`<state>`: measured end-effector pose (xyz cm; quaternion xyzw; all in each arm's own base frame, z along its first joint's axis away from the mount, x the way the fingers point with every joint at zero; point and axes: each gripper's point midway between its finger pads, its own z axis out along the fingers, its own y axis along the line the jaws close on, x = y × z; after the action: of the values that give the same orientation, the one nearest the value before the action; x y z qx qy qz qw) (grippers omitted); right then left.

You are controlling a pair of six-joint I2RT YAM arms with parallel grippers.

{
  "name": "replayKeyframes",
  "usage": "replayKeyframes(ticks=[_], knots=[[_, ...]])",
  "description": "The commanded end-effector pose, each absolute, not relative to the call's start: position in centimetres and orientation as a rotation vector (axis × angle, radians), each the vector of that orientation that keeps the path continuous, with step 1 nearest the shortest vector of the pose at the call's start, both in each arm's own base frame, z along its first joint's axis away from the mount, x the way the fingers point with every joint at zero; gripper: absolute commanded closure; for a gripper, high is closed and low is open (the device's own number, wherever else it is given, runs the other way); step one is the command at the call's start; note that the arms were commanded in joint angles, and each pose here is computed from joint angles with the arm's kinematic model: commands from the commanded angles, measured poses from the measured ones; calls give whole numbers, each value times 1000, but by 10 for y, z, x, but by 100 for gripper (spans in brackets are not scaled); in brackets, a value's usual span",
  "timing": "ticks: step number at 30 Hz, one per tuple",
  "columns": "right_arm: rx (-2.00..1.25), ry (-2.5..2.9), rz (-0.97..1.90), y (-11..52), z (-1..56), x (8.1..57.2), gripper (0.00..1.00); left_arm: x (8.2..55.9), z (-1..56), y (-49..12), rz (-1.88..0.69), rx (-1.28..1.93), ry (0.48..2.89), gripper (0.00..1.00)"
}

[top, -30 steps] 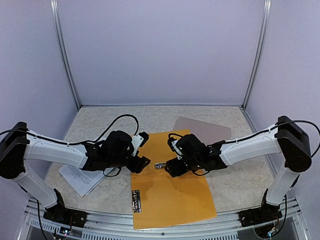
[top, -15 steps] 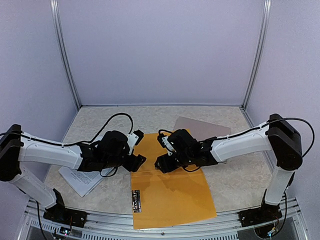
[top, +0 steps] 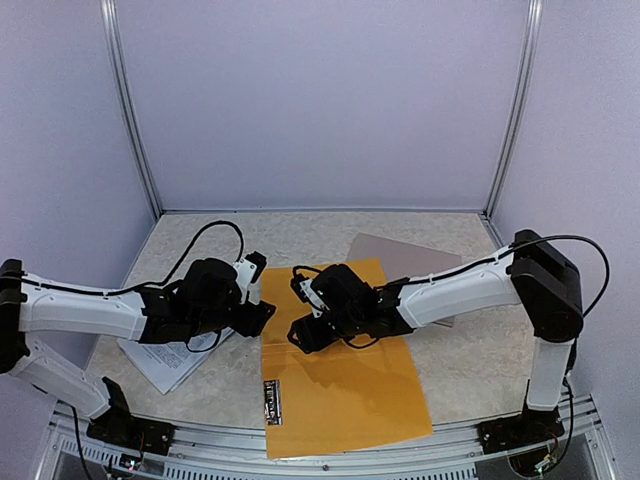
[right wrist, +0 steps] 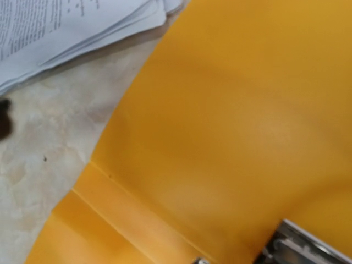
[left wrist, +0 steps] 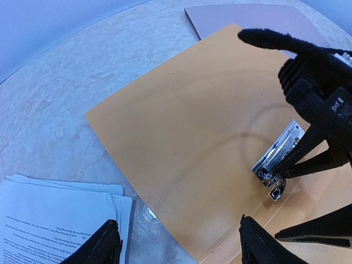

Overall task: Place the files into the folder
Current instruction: Pick up the file from the center of the board.

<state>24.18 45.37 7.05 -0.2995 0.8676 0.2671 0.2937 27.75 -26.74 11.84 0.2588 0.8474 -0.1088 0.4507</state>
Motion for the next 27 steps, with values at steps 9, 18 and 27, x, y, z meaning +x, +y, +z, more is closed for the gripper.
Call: replayKeyframes(ticks=[9, 18, 27], knots=[[-911, 2318, 701, 476, 59, 232, 33, 274, 120, -241, -244, 551, 2121, 28], [-949, 2241, 729, 474, 92, 223, 20, 281, 125, -239, -263, 485, 2120, 15], [-966, 2241, 733, 470, 85, 220, 26, 284, 131, -226, -275, 397, 2140, 10]])
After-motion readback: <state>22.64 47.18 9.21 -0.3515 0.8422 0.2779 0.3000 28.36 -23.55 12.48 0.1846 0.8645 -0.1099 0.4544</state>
